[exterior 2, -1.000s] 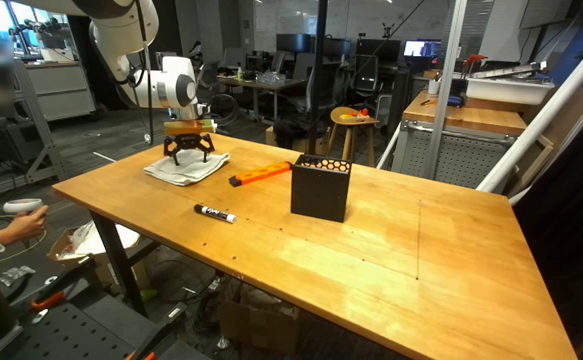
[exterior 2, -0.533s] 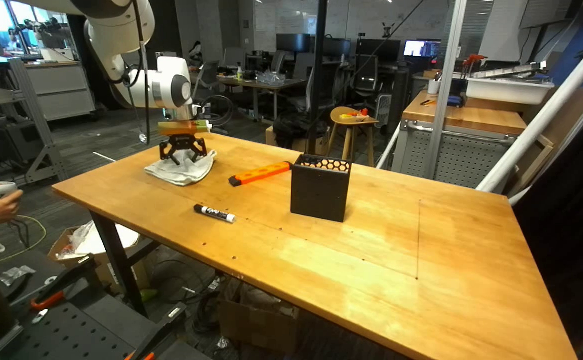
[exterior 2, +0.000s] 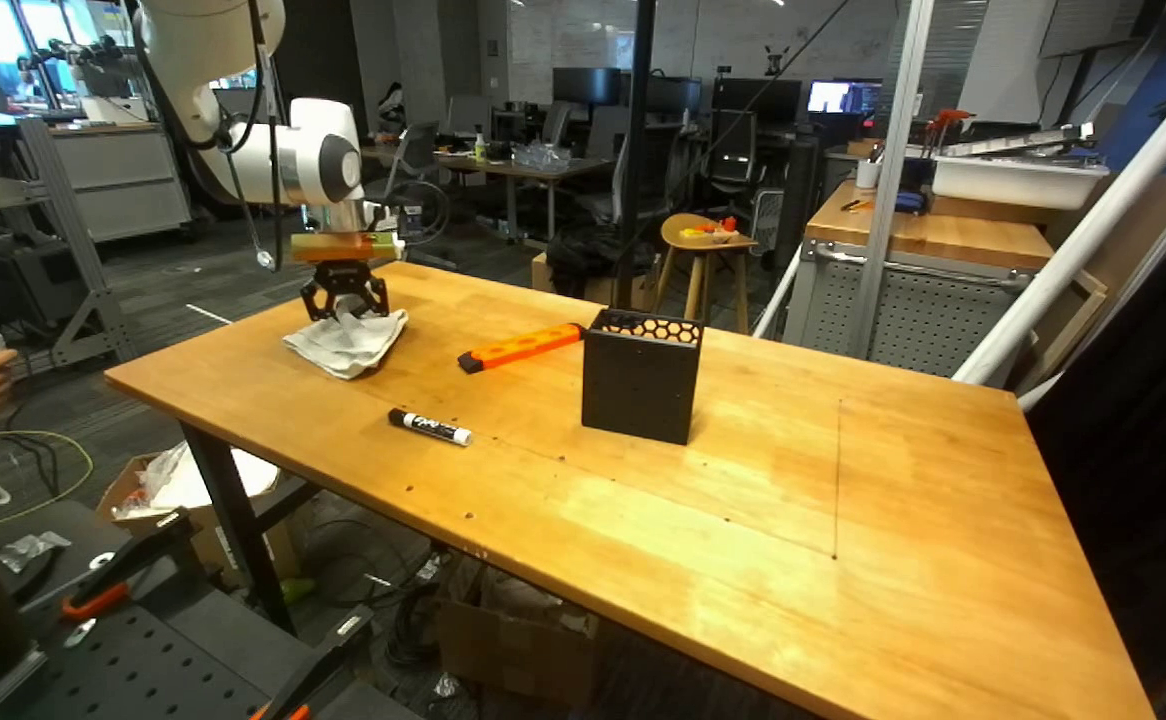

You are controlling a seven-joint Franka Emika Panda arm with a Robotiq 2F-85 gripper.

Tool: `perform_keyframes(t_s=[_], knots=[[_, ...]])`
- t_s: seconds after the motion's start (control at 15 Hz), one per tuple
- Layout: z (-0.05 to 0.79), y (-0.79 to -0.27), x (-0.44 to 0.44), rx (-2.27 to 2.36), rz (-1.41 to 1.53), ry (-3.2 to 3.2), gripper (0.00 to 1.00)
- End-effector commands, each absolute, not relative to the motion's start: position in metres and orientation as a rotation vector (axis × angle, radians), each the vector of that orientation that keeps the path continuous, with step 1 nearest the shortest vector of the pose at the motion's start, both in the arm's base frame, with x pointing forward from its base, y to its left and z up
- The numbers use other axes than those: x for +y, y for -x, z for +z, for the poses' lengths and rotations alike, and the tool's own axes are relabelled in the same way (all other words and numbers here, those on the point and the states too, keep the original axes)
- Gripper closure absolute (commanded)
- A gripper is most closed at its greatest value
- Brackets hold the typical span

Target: Push the box to the right, then pick the cloth and shove it in the box

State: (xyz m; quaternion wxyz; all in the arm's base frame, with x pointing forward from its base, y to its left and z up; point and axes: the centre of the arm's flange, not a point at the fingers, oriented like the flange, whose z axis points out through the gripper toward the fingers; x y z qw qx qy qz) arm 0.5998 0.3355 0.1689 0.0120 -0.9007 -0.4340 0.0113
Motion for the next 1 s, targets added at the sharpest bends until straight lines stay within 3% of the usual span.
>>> perform_keyframes(t_s=[0.0,0.47,0.93], knots=[[0.199,-0.574,0.326,-1.318,0.045,2.829,1.0],[0.266,-0.57,0.291,-1.141,0.0,2.947,1.0],[0.358,-0.582,0.201,-0.964,-0.087,3.039,1.0]])
